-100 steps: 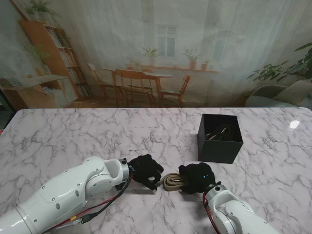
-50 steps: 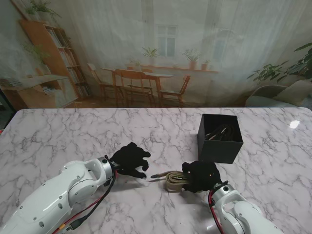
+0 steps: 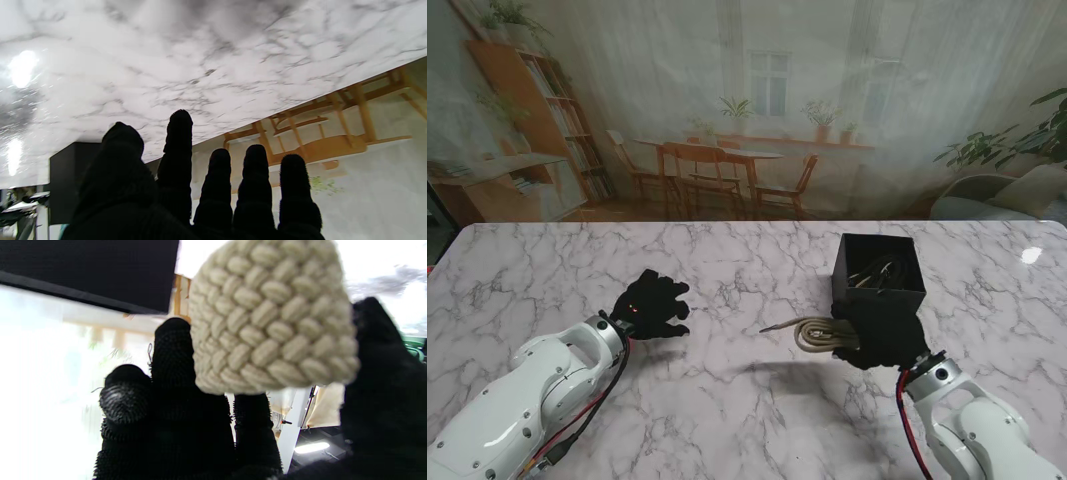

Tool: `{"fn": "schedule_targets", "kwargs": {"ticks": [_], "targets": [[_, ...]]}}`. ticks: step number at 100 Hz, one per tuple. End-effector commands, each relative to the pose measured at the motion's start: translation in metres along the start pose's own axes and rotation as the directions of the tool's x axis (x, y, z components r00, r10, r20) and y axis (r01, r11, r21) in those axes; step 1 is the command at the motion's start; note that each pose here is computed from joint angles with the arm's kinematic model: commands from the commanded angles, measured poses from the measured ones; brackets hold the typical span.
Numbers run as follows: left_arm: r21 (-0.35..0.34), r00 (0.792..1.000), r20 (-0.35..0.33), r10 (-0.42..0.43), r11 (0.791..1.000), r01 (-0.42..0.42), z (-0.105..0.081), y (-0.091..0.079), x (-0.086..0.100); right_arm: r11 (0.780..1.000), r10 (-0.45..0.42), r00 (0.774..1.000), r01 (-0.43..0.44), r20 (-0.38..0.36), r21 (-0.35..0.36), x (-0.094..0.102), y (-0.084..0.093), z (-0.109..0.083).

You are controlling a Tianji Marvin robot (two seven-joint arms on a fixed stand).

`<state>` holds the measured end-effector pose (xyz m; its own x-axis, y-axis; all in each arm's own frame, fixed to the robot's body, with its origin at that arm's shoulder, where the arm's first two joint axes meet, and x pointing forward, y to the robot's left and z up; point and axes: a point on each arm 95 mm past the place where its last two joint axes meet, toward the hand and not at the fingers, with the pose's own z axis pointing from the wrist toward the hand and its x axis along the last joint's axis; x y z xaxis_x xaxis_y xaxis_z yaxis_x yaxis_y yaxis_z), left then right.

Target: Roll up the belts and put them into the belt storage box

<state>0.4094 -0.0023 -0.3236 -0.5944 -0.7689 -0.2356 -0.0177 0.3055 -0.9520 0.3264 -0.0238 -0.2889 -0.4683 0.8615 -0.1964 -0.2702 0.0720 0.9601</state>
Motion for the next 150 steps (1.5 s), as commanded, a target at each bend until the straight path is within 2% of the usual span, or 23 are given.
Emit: {"fn": "schedule_targets", "kwargs": {"ticks": [1,14,23,36,43,54,71,86,108,131,150], "targets": [[-0.031,0.999,0.042,-0.003,1.0,0.004,-0.006,0.01,-0.012,0.998,-0.054,0.999,0.054,0.007,-0.042,-0.021,0.021,0.01],[-0.007,0.996,0.088,-0.005,1.0,0.005,-0.013,0.011,-0.021,0.988,-0.143,0.99,0.143,0.002,-0.049,-0.054,0.046,0.024],[0.007,0.994,0.106,-0.001,1.0,0.0,-0.019,0.011,-0.026,0.977,-0.208,0.978,0.209,0.024,-0.041,-0.08,0.063,0.03],[0.018,0.992,0.128,0.003,1.0,-0.005,-0.027,0.012,-0.03,0.97,-0.239,0.969,0.241,0.069,-0.025,-0.113,0.08,0.035],[0.025,0.991,0.136,0.003,1.0,-0.007,-0.029,0.012,-0.031,0.964,-0.265,0.961,0.267,0.083,-0.008,-0.128,0.084,0.035],[0.033,0.99,0.144,0.002,0.999,-0.007,-0.031,0.011,-0.032,0.952,-0.305,0.95,0.304,0.066,0.024,-0.149,0.086,0.033],[0.033,0.989,0.146,0.007,0.999,-0.012,-0.031,0.01,-0.032,0.946,-0.319,0.947,0.315,0.05,0.072,-0.174,0.078,0.032],[0.034,0.989,0.149,0.006,0.999,-0.011,-0.031,0.011,-0.032,0.936,-0.342,0.939,0.338,0.025,0.098,-0.181,0.063,0.034],[0.034,0.988,0.153,0.003,0.999,-0.008,-0.032,0.011,-0.032,0.918,-0.371,0.928,0.373,-0.037,0.133,-0.178,0.04,0.045],[0.033,0.989,0.15,0.006,0.999,-0.011,-0.031,0.011,-0.032,0.901,-0.394,0.913,0.406,-0.104,0.149,-0.17,0.03,0.064],[0.029,0.989,0.15,0.006,1.0,-0.01,-0.032,0.011,-0.032,0.895,-0.405,0.905,0.421,-0.128,0.146,-0.162,0.026,0.077]]}}
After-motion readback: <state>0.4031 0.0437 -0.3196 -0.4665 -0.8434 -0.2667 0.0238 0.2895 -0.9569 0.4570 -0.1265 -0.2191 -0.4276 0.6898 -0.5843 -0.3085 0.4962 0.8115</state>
